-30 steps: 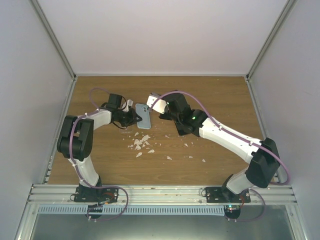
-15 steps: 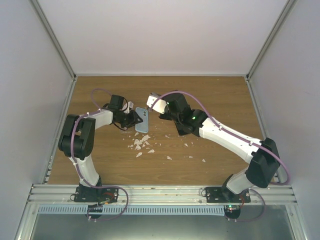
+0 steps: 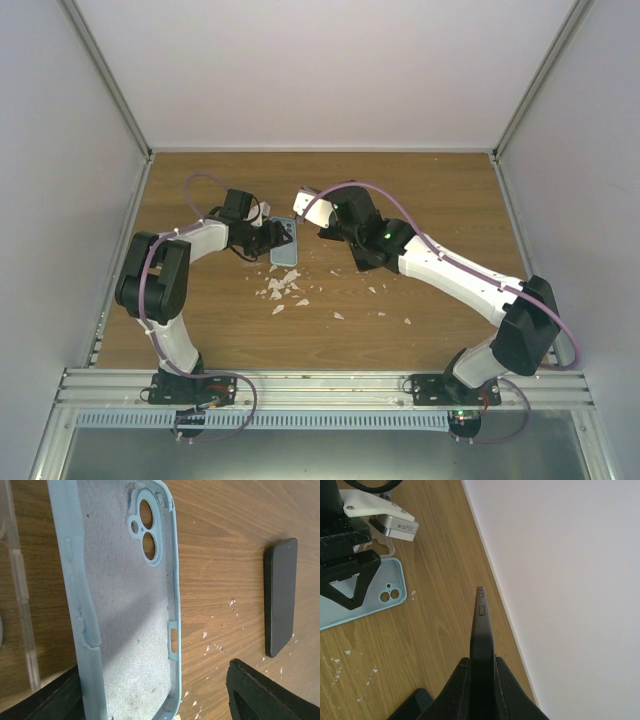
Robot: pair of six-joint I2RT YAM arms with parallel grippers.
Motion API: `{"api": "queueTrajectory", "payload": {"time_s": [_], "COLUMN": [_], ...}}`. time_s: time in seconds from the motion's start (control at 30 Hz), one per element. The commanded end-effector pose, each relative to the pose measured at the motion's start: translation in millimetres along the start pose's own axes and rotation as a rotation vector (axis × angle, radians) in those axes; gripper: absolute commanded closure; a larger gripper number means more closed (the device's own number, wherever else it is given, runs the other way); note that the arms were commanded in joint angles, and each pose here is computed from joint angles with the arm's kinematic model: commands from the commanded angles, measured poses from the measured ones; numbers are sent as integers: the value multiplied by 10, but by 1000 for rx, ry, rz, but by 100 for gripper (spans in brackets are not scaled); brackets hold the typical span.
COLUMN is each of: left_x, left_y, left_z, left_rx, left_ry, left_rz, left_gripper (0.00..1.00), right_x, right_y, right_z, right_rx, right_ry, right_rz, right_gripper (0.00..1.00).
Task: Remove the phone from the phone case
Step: Place the phone case at the center of the board, then place the phone at the center of the board.
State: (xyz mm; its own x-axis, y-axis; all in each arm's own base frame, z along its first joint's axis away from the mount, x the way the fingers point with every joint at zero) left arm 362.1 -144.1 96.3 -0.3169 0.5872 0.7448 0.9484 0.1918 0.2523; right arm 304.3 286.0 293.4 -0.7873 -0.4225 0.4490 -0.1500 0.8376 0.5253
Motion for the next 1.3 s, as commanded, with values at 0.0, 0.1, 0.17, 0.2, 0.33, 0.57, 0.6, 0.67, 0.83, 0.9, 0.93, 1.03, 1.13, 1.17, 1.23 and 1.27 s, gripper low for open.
{"api": "queueTrajectory", "payload": {"time_s": [0.0,0.1,0.17,0.2,0.33,0.57,0.6,0.67,0.83,0.9,0.93,1.03,1.13,1.17,1.23,1.27], "left_x": [124,160,172,174,233,424,470,582,981,1132,1197,1376,1518,1549,1607,1624], "left_y": [74,106,108,107,133,276,316,400,617,697,733,828,886,895,896,891], "left_z": [-80,-108,-132,-148,-261,-468,-506,-582,-812,-918,-969,-1122,-1246,-1277,-1338,-1363], "left_rx": [-46,-60,-75,-83,-112,-161,-168,-172,-155,-157,-157,-160,-175,-171,-160,-154], "left_ry": [24,33,35,33,2,-19,-25,-58,-243,-313,-345,-435,-502,-531,-588,-615], "left_rz": [-60,-77,-83,-85,-103,-168,-183,-213,-279,-300,-307,-314,-310,-302,-284,-273], "left_gripper": [25,18,10,5,1,1,1,1,1,1,1,1,1,1,1,1], "right_x": [115,108,112,108,111,125,123,118,119,125,123,124,176,205,300,336], "right_y": [149,149,154,157,164,150,138,115,61,65,66,58,70,81,106,112], "right_z": [-223,-219,-225,-222,-256,-341,-371,-443,-652,-699,-709,-733,-779,-800,-851,-863], "right_rx": [-48,-48,-48,-46,-37,-21,-12,11,68,93,109,170,228,246,276,295], "right_ry": [-63,-62,-62,-59,-70,-101,-114,-142,-212,-241,-254,-295,-336,-356,-411,-443], "right_rz": [-64,-63,-65,-66,-60,-58,-55,-44,-16,-13,-12,-3,-8,-17,-41,-53], "right_gripper": [100,100,100,100,100,100,99,99,100,100,100,100,100,100,100,100]}}
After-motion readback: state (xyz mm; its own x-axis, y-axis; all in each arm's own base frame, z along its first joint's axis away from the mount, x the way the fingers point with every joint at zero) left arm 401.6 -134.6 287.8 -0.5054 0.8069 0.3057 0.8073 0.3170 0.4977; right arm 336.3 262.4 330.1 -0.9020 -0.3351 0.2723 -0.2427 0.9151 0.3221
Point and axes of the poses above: each gripper's point midway between its finger pads, its own x axis back along the fingers, its own z axis along the line the jaws close on, y = z × x, the point moved 6 cm from there along x, back along the fingers, and after that the axes turned 1 degree about -x, right-handed, at the moved point
